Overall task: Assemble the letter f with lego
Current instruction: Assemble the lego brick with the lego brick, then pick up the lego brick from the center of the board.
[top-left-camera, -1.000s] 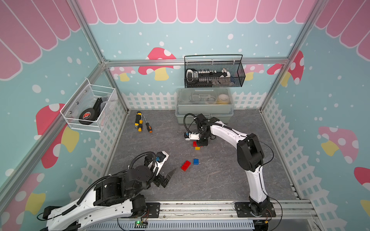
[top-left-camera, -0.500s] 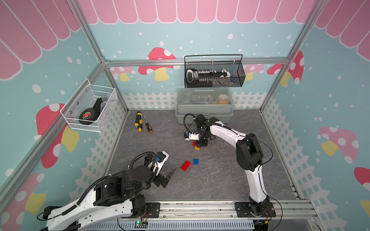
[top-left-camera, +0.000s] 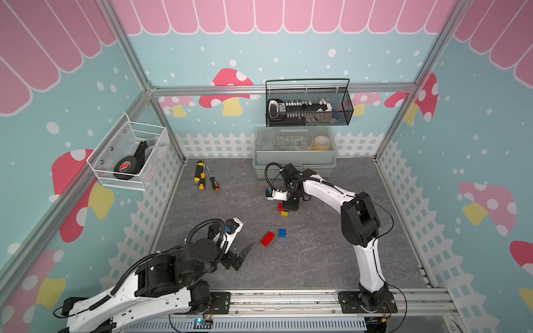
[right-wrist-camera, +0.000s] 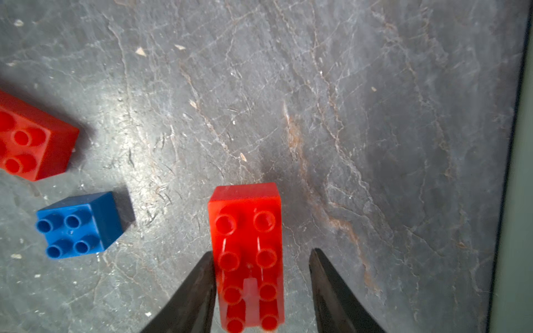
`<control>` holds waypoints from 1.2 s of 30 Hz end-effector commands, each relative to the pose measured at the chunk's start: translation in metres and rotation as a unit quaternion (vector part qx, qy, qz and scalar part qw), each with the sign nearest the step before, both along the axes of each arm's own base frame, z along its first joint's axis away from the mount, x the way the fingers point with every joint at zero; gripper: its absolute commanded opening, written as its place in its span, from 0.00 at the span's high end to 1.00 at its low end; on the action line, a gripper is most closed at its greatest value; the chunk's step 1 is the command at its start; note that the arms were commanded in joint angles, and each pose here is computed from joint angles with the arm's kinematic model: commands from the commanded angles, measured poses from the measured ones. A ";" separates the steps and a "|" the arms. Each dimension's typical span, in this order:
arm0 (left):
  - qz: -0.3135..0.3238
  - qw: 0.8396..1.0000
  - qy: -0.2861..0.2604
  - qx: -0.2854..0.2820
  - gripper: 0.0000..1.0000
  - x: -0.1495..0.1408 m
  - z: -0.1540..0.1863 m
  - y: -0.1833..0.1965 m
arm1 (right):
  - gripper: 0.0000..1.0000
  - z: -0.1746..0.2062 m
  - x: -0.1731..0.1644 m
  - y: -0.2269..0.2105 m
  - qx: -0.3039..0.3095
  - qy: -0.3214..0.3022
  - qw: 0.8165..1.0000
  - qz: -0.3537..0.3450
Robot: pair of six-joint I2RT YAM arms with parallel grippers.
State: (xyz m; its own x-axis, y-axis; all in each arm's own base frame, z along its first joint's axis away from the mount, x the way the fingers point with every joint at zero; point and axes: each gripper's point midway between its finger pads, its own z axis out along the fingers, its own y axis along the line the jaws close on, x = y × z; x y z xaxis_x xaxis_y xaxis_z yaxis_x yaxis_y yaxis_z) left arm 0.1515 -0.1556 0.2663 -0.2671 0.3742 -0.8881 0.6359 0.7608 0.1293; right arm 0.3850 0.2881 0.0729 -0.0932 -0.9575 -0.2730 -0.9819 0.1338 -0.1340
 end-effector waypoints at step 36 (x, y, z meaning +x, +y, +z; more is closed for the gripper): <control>-0.012 1.000 -0.001 0.012 0.01 -0.002 0.003 -0.001 | 0.45 -0.030 -0.121 0.024 0.030 0.073 0.997 0.022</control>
State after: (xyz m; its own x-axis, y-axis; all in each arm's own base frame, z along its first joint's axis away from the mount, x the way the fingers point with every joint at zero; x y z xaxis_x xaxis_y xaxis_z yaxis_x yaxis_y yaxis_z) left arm 0.1513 -0.1577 0.2644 -0.2683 0.3849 -0.8831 0.6421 0.7549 0.1339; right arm 0.2715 0.3133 0.0631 -0.0832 -0.9324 -0.3516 -0.9952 0.0960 -0.0191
